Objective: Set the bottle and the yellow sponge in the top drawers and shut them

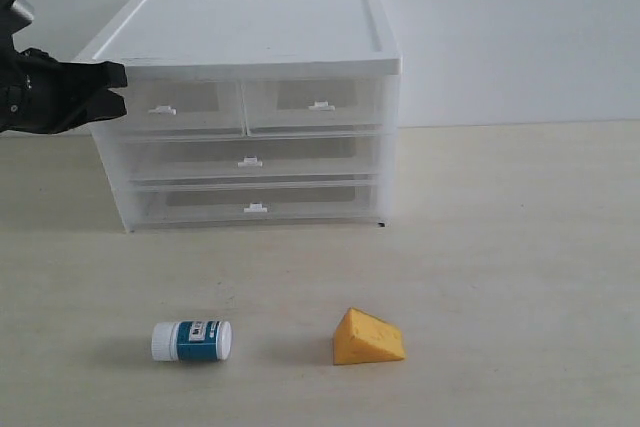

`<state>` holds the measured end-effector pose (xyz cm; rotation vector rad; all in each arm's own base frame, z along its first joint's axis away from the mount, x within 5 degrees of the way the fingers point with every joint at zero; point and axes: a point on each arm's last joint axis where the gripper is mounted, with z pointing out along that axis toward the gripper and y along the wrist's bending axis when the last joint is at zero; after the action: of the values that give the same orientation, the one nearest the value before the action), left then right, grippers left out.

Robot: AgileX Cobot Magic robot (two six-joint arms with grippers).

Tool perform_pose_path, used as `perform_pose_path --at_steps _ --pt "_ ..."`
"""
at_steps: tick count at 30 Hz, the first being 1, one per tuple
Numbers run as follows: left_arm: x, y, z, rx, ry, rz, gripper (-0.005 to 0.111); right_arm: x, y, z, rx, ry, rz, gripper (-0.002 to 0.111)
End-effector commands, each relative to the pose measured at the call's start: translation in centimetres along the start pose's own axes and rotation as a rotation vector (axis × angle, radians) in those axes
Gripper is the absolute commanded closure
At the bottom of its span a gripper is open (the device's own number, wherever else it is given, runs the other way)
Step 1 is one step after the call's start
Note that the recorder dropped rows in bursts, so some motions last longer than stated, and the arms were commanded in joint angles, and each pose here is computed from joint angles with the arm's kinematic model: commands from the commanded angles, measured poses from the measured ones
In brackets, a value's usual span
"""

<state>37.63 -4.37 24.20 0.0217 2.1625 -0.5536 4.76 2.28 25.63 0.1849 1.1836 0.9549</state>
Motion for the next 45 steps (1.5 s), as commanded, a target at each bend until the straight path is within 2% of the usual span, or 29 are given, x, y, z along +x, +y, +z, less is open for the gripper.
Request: perform_pose_path --at_steps 1,7,13,25,32,38,40,45 --pt "-0.2 0.1 0.0 -0.008 -0.006 0.033 0.103 0.2 0.7 1.9 -0.017 0.121 -0.04 0.108" --pt "-0.2 0.3 0.0 -0.028 -0.013 0.049 0.103 2.1 0.0 5.4 -0.04 0.275 0.025 0.108" --pt "-0.3 0.3 0.0 -0.027 -0.016 0.041 0.103 4.0 -1.7 10.7 0.009 0.425 0.093 0.108" --pt "-0.6 0.2 -0.1 -0.022 -0.025 0.049 0.103 8.4 -5.7 19.5 0.077 0.59 0.296 0.108" --pt "-0.6 0.1 0.0 -0.023 -0.025 0.062 0.103 11.2 -8.5 23.6 0.164 0.632 0.516 0.108" --pt "-0.6 0.1 0.0 -0.021 -0.025 0.062 0.103 14.1 -10.9 26.1 0.152 0.657 0.614 0.108" --pt "-0.6 0.1 0.0 -0.021 -0.025 0.062 0.103 15.1 -11.5 26.5 0.135 0.675 0.648 0.103" --pt "-0.6 0.1 0.0 -0.022 -0.027 0.072 0.103 16.5 -12.5 27.6 0.088 0.685 0.716 0.07"
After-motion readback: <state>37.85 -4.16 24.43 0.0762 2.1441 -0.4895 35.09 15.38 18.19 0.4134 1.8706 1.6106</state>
